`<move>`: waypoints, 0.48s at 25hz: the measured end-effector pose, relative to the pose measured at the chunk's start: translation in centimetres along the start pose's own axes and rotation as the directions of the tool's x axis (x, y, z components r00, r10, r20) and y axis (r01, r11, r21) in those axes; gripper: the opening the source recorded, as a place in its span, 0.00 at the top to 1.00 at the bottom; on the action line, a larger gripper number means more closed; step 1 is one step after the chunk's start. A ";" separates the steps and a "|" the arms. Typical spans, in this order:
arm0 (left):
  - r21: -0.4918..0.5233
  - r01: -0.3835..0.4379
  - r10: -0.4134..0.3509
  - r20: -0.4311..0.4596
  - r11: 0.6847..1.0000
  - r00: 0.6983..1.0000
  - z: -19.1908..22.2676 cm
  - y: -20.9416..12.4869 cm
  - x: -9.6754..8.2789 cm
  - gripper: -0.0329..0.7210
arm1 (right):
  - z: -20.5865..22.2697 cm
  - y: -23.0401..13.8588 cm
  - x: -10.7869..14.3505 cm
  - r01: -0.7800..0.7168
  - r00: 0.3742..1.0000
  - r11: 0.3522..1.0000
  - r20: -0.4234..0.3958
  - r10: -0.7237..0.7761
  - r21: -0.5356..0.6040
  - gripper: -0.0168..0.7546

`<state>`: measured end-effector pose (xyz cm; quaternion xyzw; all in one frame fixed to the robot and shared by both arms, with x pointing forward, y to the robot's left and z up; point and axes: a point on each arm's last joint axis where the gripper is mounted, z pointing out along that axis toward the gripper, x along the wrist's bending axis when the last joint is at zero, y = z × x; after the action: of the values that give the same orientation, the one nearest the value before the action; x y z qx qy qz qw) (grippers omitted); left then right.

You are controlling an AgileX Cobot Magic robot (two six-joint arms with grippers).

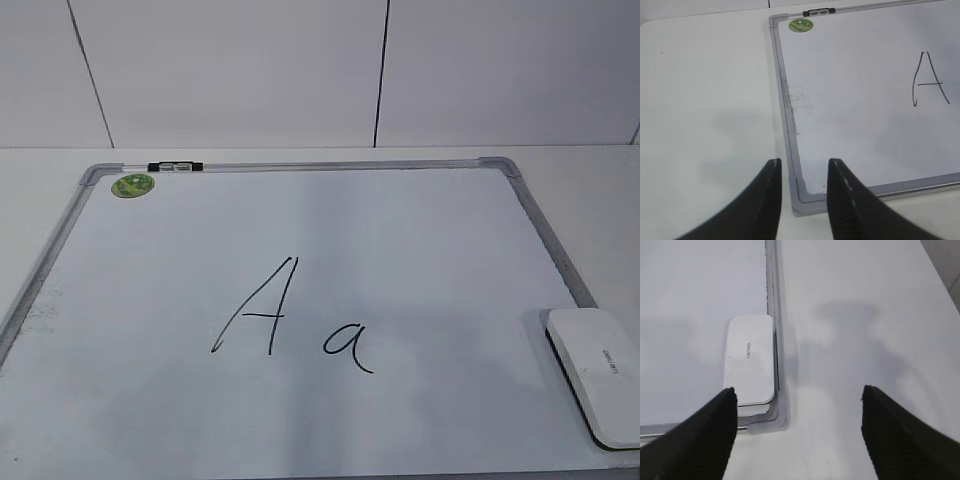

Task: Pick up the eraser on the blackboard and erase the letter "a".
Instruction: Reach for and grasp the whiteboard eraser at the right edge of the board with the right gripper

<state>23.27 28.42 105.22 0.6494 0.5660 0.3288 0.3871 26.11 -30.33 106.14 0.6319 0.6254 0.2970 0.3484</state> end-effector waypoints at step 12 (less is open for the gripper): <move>0.000 0.000 0.000 0.000 1.000 1.000 0.0 0.0 0.0 0.65 | 4.9 6.9 0.9 0.001 0.995 0.973 -0.094 0.021 0.231 0.22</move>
<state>23.27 28.42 105.22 0.6494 0.5660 0.3288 0.3871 34.11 -29.63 108.82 0.6562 0.6686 0.2538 0.2408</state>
